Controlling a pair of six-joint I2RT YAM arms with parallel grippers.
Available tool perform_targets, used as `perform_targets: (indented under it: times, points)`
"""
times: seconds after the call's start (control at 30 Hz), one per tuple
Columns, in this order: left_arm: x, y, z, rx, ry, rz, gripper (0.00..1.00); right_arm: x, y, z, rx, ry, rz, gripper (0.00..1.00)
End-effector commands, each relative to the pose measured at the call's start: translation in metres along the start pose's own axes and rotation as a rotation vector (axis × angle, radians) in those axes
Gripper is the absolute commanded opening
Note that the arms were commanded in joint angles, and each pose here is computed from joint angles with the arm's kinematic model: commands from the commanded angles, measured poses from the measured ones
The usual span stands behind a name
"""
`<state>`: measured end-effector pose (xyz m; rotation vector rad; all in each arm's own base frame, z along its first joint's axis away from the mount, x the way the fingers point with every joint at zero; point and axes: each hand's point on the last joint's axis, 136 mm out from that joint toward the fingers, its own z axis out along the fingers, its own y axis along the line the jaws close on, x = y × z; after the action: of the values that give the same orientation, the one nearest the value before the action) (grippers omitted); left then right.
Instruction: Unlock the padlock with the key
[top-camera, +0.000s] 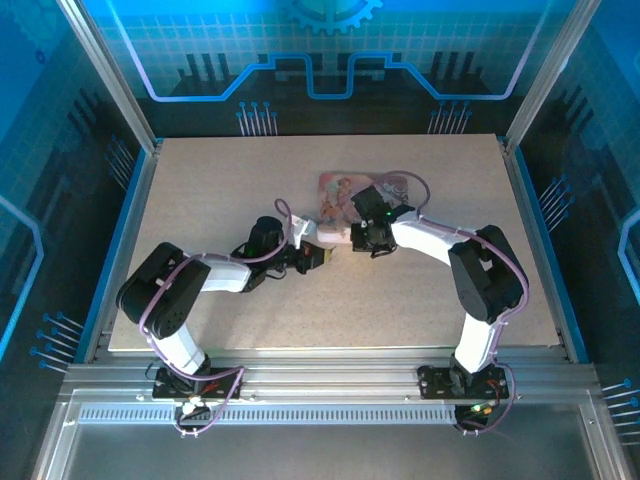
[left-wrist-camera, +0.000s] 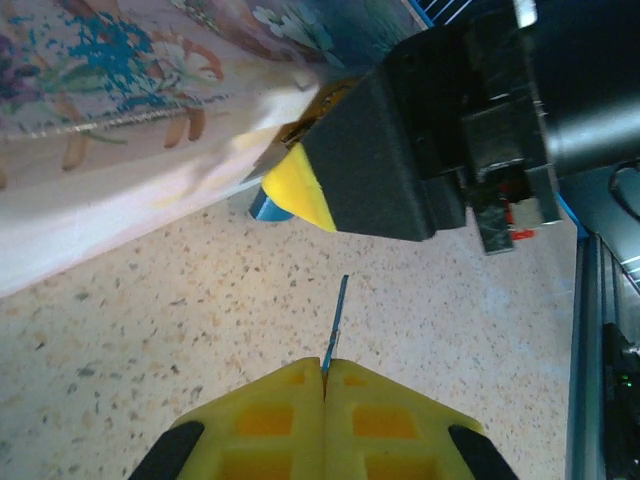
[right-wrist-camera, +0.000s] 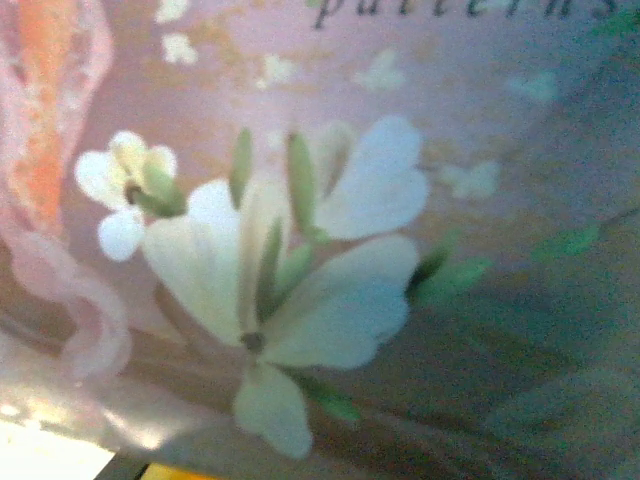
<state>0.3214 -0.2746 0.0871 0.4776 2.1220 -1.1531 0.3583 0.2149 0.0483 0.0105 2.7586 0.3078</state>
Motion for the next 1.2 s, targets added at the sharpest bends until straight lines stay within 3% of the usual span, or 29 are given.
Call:
perform_targets:
  times: [0.0,0.33,0.57,0.7,0.87,1.17]
  points:
    - [-0.005,-0.007,-0.007,0.006,-0.047,0.046,0.0,0.012,0.018,-0.012,-0.087,0.048,0.027,0.08]
    - [-0.002,-0.003,-0.009,-0.011,-0.053,0.019,0.0,0.001,0.018,-0.024,-0.075,0.036,0.015,0.12]
    - [-0.003,-0.005,-0.012,-0.023,-0.05,0.029,0.0,-0.003,0.0,-0.025,0.059,-0.021,0.041,0.36]
    - [-0.002,-0.007,-0.016,-0.027,-0.043,0.035,0.0,-0.004,-0.007,-0.029,0.162,-0.081,0.041,0.43]
    - [0.002,-0.01,-0.021,-0.028,-0.03,0.044,0.0,-0.005,-0.01,-0.033,0.282,-0.156,0.031,0.45]
    - [0.008,-0.013,-0.03,-0.033,-0.016,0.059,0.0,0.003,0.005,-0.014,0.339,-0.18,-0.002,0.44]
